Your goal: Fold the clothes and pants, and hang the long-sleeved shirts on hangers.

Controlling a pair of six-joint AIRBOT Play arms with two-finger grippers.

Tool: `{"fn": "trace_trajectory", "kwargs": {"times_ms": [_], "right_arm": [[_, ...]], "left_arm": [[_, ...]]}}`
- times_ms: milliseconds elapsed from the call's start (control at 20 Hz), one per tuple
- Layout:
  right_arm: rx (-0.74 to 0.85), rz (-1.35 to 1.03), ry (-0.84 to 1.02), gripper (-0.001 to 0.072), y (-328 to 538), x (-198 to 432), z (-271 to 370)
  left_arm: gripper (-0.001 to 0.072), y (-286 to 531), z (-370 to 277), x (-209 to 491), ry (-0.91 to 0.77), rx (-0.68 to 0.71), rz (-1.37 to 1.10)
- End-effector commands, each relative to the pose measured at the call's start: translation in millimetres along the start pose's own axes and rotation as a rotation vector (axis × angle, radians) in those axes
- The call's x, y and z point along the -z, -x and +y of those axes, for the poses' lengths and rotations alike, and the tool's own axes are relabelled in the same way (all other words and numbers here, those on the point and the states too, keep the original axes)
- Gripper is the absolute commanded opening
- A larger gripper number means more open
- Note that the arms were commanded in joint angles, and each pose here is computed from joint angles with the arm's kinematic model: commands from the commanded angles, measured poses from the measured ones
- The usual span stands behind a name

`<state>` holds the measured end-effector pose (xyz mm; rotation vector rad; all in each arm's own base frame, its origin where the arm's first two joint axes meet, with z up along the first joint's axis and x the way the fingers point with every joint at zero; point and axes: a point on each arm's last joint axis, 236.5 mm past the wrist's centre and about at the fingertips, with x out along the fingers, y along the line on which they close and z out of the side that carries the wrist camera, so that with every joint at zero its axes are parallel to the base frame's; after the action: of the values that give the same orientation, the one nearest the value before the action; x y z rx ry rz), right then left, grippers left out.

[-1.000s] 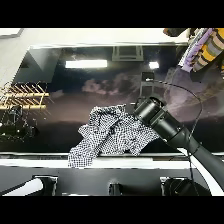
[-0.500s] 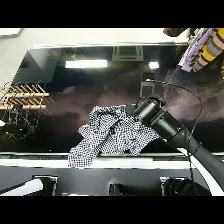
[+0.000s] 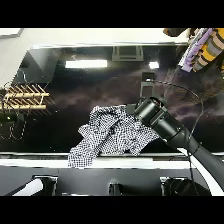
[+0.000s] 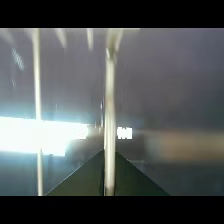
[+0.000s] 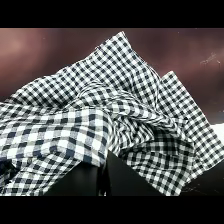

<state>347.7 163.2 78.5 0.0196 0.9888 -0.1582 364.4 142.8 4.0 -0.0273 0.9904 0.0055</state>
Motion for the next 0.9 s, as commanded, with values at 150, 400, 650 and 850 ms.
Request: {"fn": "trace_trajectory", "kwargs": {"times_ms": [150,400,650,850], "right_arm": [[0.003,-0.001,0.001,0.0032,-0.1,-0.1,-0.5],[0.017,-0.001,0.003,0.0032,-0.1,-0.1,-3.8],[0.036,-0.007,-0.042,0.0032,-0.1,-1.3,-8.3],[0.057,-0.033,-0.101,0.0032,-0.2,-7.0,-13.4]], "left_arm": [[0.0019,115.2,-45.0,-93.1,-0.142,-0.035,-0.349],[0.0019,172.8,-135.4,-67.5,-0.408,0.104,-0.415],[0.0019,177.5,-221.7,30.6,-0.488,0.38,-0.362],[0.0019,189.7,-239.4,74.1,-0.443,0.411,-0.374]]}}
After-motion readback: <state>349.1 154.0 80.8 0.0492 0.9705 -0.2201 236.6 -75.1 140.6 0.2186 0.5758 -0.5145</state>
